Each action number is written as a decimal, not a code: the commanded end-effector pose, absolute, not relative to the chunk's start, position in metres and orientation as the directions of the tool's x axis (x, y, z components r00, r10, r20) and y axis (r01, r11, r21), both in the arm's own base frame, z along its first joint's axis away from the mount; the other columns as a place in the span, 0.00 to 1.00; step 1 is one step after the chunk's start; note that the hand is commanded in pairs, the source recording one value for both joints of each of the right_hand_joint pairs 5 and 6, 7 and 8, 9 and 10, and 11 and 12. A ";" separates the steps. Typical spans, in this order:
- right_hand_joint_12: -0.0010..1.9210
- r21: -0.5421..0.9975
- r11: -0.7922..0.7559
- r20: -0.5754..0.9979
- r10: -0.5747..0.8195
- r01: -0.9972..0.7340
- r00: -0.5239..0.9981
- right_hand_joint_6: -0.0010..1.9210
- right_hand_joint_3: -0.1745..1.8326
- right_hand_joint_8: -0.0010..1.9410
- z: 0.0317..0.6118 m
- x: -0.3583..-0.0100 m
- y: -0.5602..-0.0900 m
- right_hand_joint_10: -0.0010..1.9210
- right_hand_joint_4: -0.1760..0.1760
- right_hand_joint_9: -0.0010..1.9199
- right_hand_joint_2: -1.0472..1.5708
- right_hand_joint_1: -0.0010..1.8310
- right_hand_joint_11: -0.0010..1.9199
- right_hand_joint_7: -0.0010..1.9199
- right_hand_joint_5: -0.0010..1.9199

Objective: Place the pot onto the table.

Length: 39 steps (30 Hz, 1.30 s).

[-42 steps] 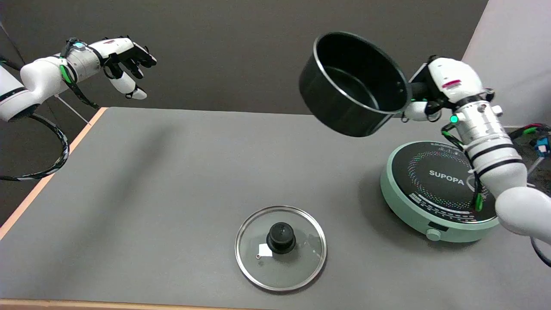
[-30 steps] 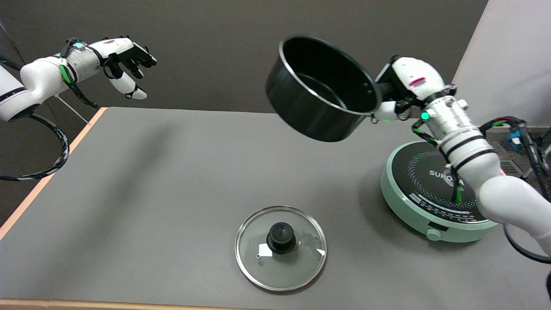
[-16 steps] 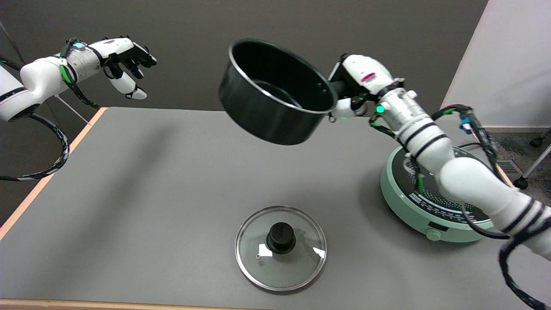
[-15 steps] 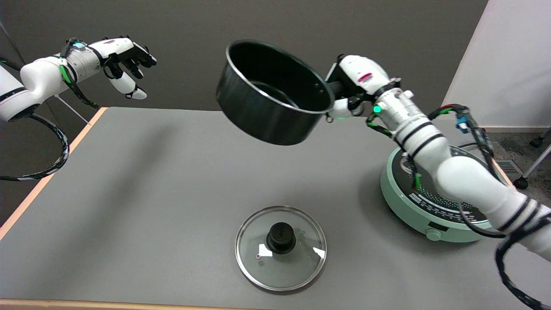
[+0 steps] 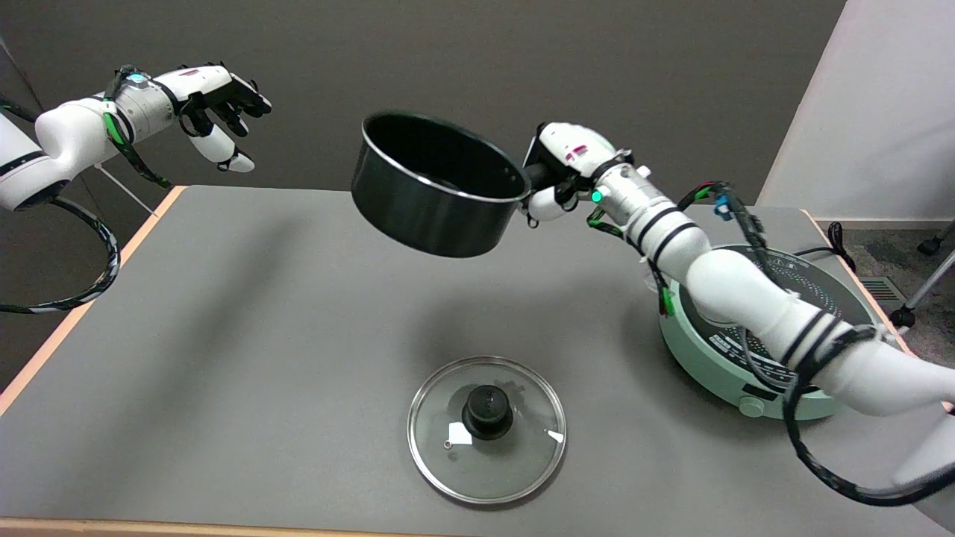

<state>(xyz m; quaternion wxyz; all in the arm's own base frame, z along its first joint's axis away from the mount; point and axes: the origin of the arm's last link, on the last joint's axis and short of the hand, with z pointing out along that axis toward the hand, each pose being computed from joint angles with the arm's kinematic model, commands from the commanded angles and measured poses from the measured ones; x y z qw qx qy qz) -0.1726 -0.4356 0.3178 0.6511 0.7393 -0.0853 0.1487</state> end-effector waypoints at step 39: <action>1.00 0.980 0.198 0.028 0.018 -0.031 0.999 1.00 0.32 0.99 0.344 -0.254 -0.482 1.00 0.39 1.00 0.93 0.56 1.00 1.00 1.00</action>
